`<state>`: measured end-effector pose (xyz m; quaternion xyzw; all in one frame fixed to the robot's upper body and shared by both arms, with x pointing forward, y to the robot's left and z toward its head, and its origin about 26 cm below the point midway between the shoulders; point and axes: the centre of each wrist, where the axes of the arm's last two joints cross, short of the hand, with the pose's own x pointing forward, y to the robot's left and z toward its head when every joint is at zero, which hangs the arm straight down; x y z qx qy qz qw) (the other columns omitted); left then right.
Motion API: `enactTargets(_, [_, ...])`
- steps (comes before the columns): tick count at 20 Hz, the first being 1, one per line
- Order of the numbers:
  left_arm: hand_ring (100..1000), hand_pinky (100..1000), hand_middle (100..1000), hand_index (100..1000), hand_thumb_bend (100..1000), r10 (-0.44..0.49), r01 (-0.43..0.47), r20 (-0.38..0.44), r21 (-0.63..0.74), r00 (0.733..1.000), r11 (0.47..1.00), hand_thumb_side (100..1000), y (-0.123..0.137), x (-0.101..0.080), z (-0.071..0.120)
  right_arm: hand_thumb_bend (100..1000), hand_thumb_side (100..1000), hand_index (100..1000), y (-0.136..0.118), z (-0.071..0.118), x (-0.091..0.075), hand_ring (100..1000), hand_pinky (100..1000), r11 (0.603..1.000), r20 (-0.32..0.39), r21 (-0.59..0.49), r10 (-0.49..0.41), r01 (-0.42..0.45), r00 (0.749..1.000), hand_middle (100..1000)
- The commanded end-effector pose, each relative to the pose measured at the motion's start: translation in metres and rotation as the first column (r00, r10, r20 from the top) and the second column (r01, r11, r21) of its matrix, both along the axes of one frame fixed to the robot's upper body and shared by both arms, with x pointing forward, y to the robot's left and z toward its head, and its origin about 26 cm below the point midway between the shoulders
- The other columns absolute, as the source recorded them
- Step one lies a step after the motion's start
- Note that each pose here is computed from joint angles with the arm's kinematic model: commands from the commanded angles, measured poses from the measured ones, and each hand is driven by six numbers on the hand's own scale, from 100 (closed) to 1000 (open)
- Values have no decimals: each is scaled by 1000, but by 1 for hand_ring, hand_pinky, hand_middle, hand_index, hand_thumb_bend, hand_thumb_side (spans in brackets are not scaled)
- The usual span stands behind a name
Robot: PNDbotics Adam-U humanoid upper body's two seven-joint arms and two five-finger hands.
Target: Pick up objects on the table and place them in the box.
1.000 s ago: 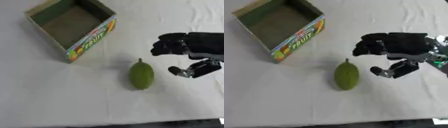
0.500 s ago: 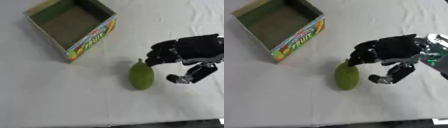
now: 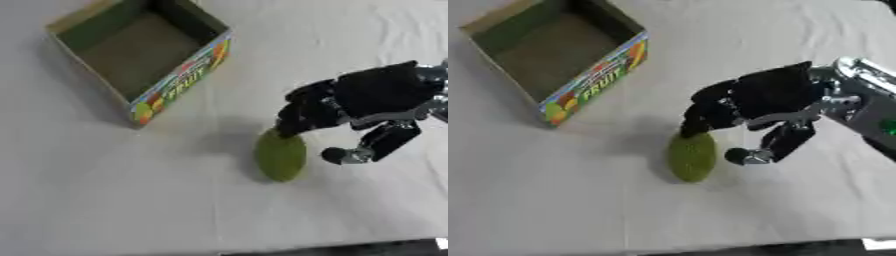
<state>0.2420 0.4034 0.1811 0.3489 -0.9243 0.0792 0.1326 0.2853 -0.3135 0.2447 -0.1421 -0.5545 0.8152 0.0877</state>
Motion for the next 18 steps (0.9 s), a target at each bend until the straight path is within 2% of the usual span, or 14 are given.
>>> enactTargets(1, [604,612,601,801,100,-11,10,24,39,1000,999,588,1,0,12,100,151,1000,5,6,-1,955,1000,999,19,-44,22,-21,1000,906])
enactTargets(2, [604,612,601,801,100,-12,11,24,39,1000,999,587,1,0,12,100,193,1000,7,6,-1,955,1000,998,18,-55,22,-21,1000,906])
enactTargets(8, [603,611,602,801,100,-19,18,26,38,999,999,587,0,1,13,100,284,1000,13,-2,-1,954,1000,996,-17,-92,9,-11,1000,903])
enactTargets(15, [603,611,603,801,100,-26,25,25,37,999,999,586,-1,1,12,100,308,1000,22,-6,1,951,1000,995,-45,-95,-11,7,999,899])
enactTargets(18, [602,611,603,801,100,-28,27,25,36,999,999,586,-1,1,12,100,284,1000,24,-5,2,951,1000,995,-39,-100,-21,17,999,900])
